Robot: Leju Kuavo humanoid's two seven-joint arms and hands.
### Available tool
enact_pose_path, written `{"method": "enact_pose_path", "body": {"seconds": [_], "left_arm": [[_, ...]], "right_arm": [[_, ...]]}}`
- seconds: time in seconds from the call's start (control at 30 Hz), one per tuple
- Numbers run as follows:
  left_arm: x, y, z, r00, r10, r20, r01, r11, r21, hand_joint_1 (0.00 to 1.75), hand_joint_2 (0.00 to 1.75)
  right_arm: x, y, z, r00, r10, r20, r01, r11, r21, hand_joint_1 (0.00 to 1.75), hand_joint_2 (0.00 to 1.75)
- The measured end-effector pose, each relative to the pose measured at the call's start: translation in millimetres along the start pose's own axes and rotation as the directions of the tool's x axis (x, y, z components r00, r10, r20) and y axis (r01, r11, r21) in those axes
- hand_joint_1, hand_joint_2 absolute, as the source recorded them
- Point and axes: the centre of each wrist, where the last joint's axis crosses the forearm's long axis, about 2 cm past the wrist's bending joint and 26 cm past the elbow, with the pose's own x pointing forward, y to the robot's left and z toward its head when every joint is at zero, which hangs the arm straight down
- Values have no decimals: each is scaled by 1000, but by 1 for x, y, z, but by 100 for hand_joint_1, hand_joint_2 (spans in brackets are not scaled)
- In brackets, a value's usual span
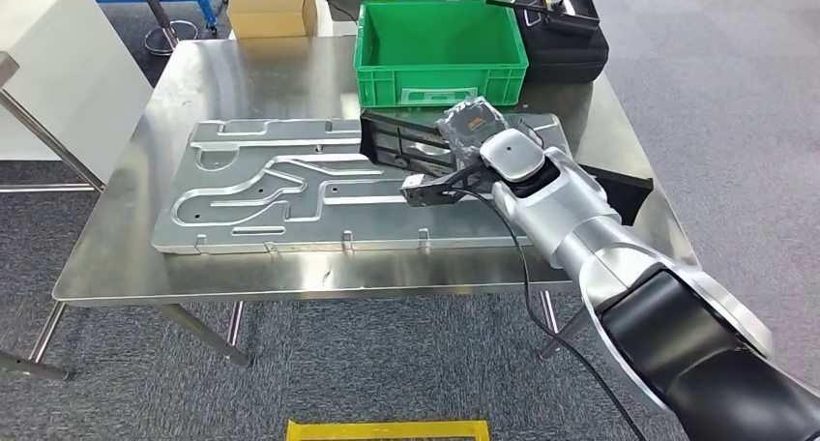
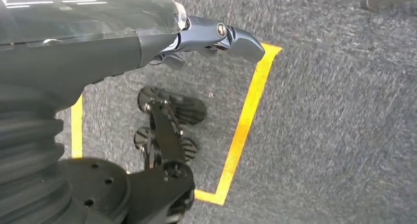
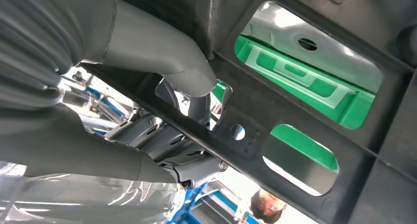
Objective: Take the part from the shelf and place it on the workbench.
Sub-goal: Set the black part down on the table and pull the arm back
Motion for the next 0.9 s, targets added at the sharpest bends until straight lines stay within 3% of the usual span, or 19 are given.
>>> {"method": "enact_pose_path", "body": {"seconds": [0.13, 0.27, 0.47, 0.6, 0.73, 0.9], "left_arm": [[-1, 0, 0, 1000, -9, -2, 9, 1000, 27, 0, 175], [-1, 3, 1, 1000, -13, -8, 14, 998, 62, 0, 0], [0, 5, 1, 1000, -16, -20, 18, 997, 74, 0, 0], [0, 5, 1, 1000, -17, -26, 19, 997, 72, 0, 0], [0, 5, 1, 999, -18, -26, 19, 998, 60, 0, 0], [-1, 4, 1, 999, -31, -21, 32, 999, 31, 0, 0]], "right_arm": [[9, -6, -3, 1000, 11, 19, -12, 1000, 11, 0, 0], [21, -5, -5, 999, 7, 40, -8, 1000, 19, 0, 0], [34, -11, -8, 998, -41, 45, 41, 999, -3, 0, 0], [32, -16, -8, 976, -211, 60, 215, 974, -71, 0, 0], [23, -17, -7, 891, -442, 103, 453, 877, -162, 0, 0], [5, -23, -4, 792, -591, 153, 602, 715, -355, 0, 0]]}}
